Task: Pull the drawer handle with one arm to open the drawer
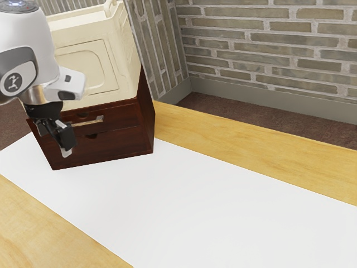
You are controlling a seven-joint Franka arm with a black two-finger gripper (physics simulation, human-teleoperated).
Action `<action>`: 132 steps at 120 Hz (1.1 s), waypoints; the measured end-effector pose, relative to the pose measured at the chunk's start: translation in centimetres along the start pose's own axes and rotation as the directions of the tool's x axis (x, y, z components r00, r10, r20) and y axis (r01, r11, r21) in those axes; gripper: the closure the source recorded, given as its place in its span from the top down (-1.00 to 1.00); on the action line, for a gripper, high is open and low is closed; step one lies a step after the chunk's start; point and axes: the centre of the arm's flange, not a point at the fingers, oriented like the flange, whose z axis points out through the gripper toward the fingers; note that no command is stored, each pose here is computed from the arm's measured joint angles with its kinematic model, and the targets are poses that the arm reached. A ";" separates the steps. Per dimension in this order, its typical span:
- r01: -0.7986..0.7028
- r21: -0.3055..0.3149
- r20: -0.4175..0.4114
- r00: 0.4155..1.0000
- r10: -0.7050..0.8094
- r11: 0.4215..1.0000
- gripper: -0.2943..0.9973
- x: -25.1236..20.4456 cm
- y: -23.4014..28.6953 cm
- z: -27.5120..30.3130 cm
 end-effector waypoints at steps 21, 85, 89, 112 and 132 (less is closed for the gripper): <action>-0.044 0.028 0.041 0.998 0.043 0.999 0.54 0.8 -2.3 1.2; -0.226 0.153 0.164 0.966 0.201 0.962 0.54 4.1 -5.9 3.7; -0.243 0.165 0.179 0.961 0.213 0.956 0.54 4.3 -5.9 4.0; -0.295 0.195 0.256 0.936 0.242 0.935 0.54 5.0 -7.0 6.4; -0.320 0.202 0.264 0.928 0.263 0.926 0.54 5.9 -7.7 7.8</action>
